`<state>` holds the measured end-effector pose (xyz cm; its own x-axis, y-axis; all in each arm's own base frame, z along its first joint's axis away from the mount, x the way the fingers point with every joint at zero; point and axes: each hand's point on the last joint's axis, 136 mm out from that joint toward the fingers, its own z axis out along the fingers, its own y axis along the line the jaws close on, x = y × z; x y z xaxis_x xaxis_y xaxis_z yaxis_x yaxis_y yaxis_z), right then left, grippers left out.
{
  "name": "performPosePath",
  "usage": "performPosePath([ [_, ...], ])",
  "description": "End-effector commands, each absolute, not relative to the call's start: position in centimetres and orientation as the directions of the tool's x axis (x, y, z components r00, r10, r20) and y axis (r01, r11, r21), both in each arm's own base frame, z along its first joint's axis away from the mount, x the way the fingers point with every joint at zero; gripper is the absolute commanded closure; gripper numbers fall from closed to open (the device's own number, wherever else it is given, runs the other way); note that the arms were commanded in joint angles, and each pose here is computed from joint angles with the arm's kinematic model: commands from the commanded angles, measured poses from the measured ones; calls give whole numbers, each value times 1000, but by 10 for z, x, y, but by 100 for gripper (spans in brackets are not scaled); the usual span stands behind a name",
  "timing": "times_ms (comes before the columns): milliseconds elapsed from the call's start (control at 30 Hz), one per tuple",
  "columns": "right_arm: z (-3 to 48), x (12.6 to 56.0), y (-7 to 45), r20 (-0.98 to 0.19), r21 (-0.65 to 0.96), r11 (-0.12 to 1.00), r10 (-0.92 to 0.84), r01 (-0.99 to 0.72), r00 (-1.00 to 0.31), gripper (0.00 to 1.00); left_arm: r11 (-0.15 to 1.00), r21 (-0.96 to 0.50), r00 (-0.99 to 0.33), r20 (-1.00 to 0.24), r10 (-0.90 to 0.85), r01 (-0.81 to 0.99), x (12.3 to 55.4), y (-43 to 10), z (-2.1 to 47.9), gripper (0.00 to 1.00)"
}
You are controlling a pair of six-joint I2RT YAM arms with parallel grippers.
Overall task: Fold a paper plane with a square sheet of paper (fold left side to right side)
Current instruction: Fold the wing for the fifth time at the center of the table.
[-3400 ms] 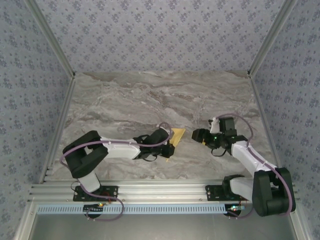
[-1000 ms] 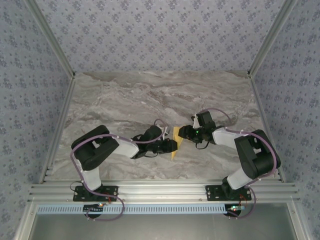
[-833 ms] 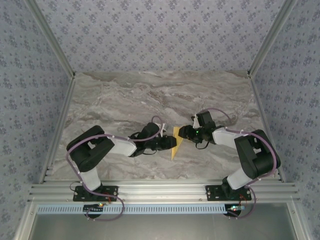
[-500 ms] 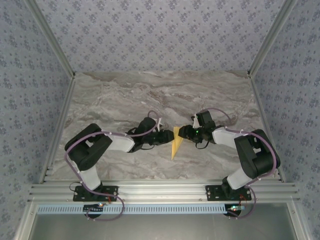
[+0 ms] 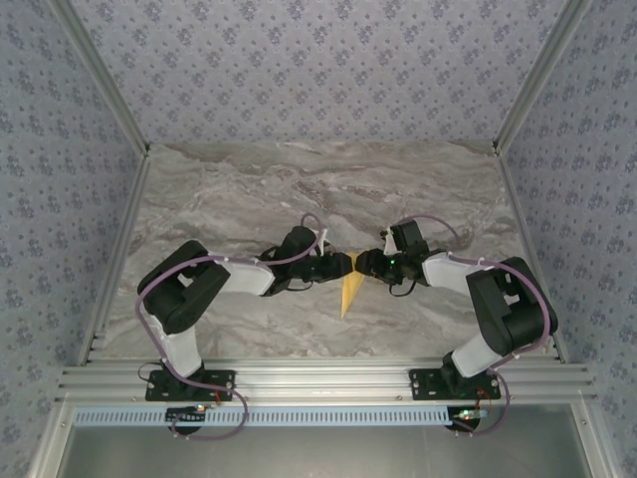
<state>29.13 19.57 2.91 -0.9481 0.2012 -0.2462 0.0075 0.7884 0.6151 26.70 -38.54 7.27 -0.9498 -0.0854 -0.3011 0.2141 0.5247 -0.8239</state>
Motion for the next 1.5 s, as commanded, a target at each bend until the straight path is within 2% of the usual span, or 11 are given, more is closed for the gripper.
performPosePath([
  [0,2,278,194,-188,570,821,178,41,-966,46,546,-806,-947,-314,-71,226,271,-386,68,61],
  [233,2,278,194,-184,567,823,179,44,-967,46,566,-796,-944,-317,-88,215,273,-377,67,59],
  [433,1,277,194,-179,567,822,177,45,-968,46,548,-811,-944,-311,-108,204,276,-375,68,64],
  [867,2,278,196,-180,570,820,175,42,-968,46,529,-826,-956,-280,-85,195,277,-386,58,64],
  [1100,1,277,197,-176,571,820,170,41,-970,46,493,-845,-957,-280,-81,206,278,-392,61,72],
  [1467,19,283,198,-205,614,789,183,19,-962,44,503,-837,-954,-291,-74,216,279,-392,63,97],
])
